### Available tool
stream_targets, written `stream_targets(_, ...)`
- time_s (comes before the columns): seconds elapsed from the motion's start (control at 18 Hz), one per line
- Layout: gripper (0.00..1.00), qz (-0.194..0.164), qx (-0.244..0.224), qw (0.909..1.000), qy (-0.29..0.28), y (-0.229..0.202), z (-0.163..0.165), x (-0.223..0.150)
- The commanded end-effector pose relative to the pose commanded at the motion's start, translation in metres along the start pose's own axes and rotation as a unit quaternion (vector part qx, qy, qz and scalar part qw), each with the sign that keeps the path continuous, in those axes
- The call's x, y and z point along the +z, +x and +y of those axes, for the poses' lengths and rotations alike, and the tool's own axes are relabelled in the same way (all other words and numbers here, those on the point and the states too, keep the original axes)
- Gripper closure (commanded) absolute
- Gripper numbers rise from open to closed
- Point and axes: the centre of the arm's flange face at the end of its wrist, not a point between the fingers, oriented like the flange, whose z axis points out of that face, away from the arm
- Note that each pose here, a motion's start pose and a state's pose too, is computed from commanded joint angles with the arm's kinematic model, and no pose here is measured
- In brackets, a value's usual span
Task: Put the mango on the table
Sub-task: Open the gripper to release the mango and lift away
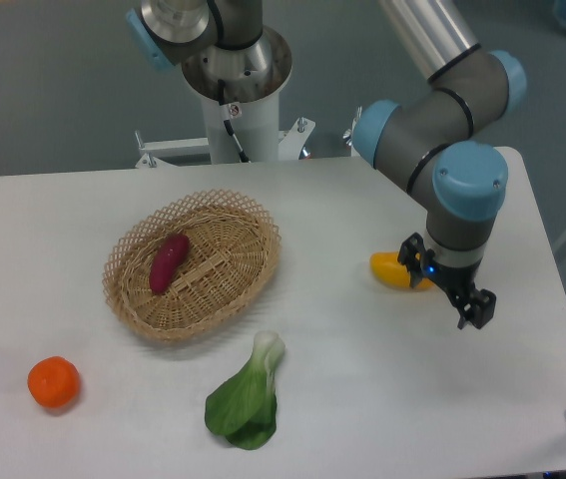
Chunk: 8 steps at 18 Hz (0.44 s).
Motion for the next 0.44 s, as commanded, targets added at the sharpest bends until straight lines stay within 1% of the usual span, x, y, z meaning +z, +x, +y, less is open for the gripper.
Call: stream_targets(0.44, 0.0, 0.007, 0.001, 1.0, -0.002, -0.0011, -0.0062, 0.0015)
